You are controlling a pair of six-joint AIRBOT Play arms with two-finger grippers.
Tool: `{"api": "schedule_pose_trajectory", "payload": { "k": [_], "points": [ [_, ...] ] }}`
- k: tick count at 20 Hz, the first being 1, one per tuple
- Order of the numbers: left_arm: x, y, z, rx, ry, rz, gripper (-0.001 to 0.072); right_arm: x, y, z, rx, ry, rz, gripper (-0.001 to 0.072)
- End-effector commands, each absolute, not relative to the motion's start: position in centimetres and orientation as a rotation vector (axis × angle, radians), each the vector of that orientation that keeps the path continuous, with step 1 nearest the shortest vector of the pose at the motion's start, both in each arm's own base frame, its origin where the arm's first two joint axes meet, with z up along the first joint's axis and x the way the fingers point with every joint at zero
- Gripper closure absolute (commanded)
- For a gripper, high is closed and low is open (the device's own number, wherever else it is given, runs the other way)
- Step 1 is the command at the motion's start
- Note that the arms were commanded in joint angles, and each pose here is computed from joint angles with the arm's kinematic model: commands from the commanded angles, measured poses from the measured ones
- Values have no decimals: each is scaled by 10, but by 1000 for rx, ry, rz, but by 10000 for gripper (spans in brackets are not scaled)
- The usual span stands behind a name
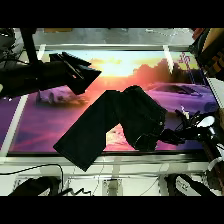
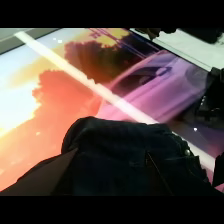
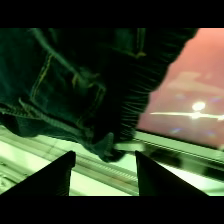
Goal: Fold the clothes and pants, and hang the long-sleeved shirts on hangers.
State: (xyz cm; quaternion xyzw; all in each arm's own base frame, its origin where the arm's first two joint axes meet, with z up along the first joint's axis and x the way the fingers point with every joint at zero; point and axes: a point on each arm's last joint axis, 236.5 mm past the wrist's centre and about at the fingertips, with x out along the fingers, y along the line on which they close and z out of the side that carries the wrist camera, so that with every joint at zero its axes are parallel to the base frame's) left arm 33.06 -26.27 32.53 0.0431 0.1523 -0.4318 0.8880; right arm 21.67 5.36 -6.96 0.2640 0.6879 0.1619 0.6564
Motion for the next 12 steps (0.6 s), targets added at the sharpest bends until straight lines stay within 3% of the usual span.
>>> {"api": "schedule_pose_trajectory", "payload": {
  "k": [1,4,8,11,12],
  "points": [
    [339,-261,310,88,371,-890,236,203,72,-82,733,1637,391,248],
    [341,-257,306,68,394,-877,247,189,78,-99,804,1751,408,176],
    [343,-256,304,70,397,-873,245,191,77,-121,838,1783,374,185],
    [349,-249,302,29,421,-844,246,216,77,-126,804,1647,411,320],
    [353,-241,300,2,444,-815,247,226,82,-121,803,1590,464,408]
  ]
}}
